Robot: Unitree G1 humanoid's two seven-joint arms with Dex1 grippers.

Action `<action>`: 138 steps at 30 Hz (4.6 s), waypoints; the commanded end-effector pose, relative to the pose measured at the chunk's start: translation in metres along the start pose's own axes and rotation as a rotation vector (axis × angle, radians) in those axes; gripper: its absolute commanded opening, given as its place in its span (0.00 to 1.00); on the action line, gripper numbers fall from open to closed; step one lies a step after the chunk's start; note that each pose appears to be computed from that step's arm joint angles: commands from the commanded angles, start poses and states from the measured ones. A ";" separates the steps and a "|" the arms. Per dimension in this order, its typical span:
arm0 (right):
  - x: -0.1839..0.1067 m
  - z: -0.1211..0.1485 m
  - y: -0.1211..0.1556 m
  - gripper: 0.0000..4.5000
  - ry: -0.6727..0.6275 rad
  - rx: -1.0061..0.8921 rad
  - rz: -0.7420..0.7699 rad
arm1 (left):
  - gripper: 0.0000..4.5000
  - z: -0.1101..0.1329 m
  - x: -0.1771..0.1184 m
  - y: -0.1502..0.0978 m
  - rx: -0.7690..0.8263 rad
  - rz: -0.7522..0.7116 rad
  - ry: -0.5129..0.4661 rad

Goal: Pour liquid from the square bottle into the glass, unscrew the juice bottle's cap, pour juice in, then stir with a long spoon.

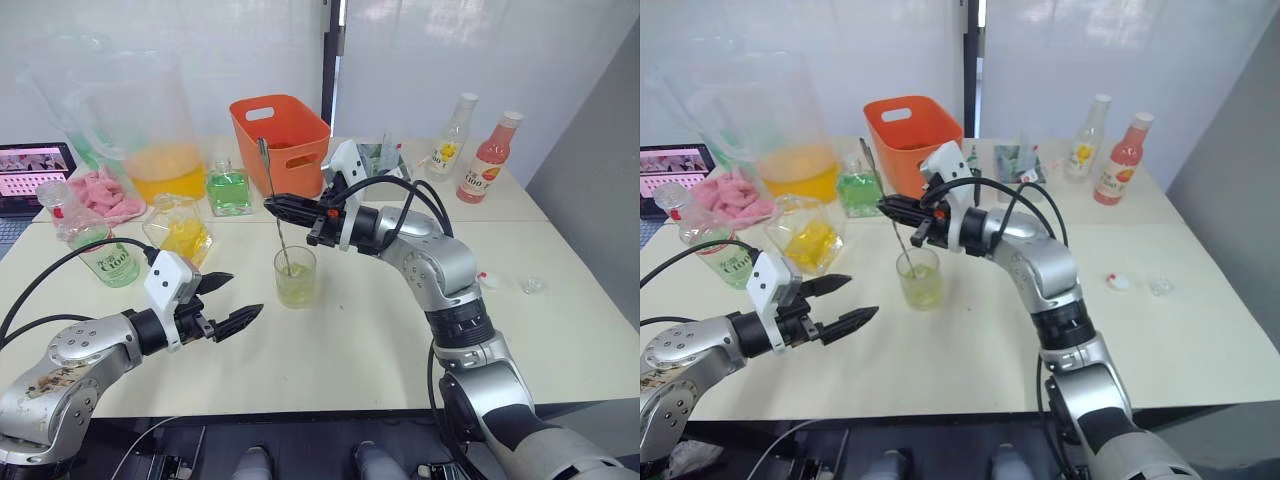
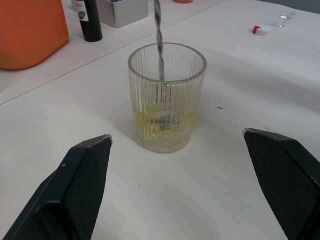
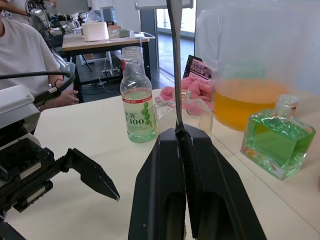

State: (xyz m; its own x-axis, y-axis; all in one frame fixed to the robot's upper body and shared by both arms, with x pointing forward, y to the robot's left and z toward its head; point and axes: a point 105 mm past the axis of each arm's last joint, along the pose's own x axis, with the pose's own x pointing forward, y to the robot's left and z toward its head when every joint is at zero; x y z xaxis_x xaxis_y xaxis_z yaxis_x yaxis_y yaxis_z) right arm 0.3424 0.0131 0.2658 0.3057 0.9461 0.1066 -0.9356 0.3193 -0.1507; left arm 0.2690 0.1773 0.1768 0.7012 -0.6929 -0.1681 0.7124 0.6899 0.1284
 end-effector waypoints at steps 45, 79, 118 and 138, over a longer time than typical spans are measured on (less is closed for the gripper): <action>-0.022 0.054 0.004 0.00 -0.038 -0.073 0.018 | 0.99 0.012 0.004 0.009 0.061 -0.017 -0.056; -0.041 0.064 -0.015 0.00 0.027 -0.099 0.003 | 0.99 0.032 -0.001 0.003 0.006 -0.053 -0.179; -0.204 -0.038 -0.100 0.00 0.929 0.560 -0.459 | 0.99 0.027 -0.010 -0.002 0.074 0.015 -0.118; -0.185 -0.111 -0.104 0.43 0.985 0.609 -0.497 | 1.00 0.010 -0.021 -0.008 0.116 0.116 -0.052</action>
State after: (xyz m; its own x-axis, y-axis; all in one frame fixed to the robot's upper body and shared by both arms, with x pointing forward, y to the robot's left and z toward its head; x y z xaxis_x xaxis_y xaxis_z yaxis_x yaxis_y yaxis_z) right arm 0.4005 -0.1873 0.1454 0.3833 0.4454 -0.8091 -0.5182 0.8289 0.2108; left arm 0.2509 0.1860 0.1794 0.7760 -0.6178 -0.1270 0.6299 0.7492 0.2047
